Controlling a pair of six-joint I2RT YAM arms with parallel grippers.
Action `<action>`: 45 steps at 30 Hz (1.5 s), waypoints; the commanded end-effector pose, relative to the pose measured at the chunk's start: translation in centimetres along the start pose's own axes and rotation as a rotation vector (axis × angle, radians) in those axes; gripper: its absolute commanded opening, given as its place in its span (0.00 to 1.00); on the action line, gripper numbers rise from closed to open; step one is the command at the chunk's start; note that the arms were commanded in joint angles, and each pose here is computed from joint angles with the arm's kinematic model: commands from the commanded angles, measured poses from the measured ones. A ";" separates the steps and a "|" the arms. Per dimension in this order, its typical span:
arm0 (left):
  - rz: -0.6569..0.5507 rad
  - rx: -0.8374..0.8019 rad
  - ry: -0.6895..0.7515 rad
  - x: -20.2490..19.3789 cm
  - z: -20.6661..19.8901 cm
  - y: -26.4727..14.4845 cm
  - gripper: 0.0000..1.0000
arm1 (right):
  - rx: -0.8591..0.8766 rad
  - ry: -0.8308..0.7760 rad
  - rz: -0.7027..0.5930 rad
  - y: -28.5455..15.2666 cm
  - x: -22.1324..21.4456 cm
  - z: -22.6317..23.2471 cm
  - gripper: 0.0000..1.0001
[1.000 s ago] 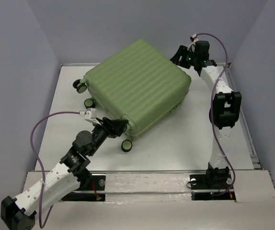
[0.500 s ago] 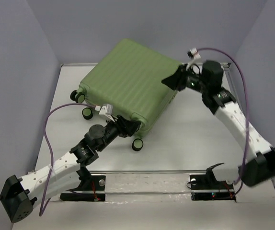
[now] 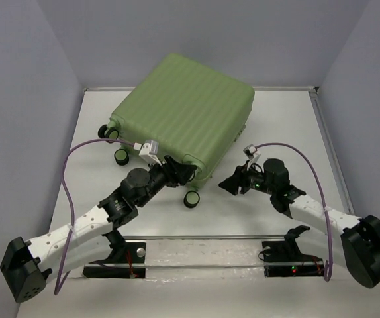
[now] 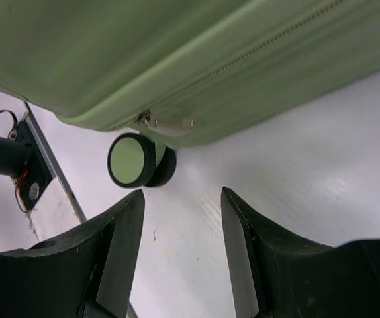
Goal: Pack the luggage
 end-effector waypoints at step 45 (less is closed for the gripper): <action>-0.045 -0.111 -0.092 1.8 -5.4 3.9 0.06 | 0.035 -0.146 -0.208 7.0 -1.6 11.1 0.07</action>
Point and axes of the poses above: each gripper's point midway between its finger pads, its own y axis out along the fingers, its own z axis along the line the jaws close on, x = y × z, the point moved 8 cm from there along -y, back along the fingers, and after that the axes turned 15 degrees about -y, right-handed, at the moved point
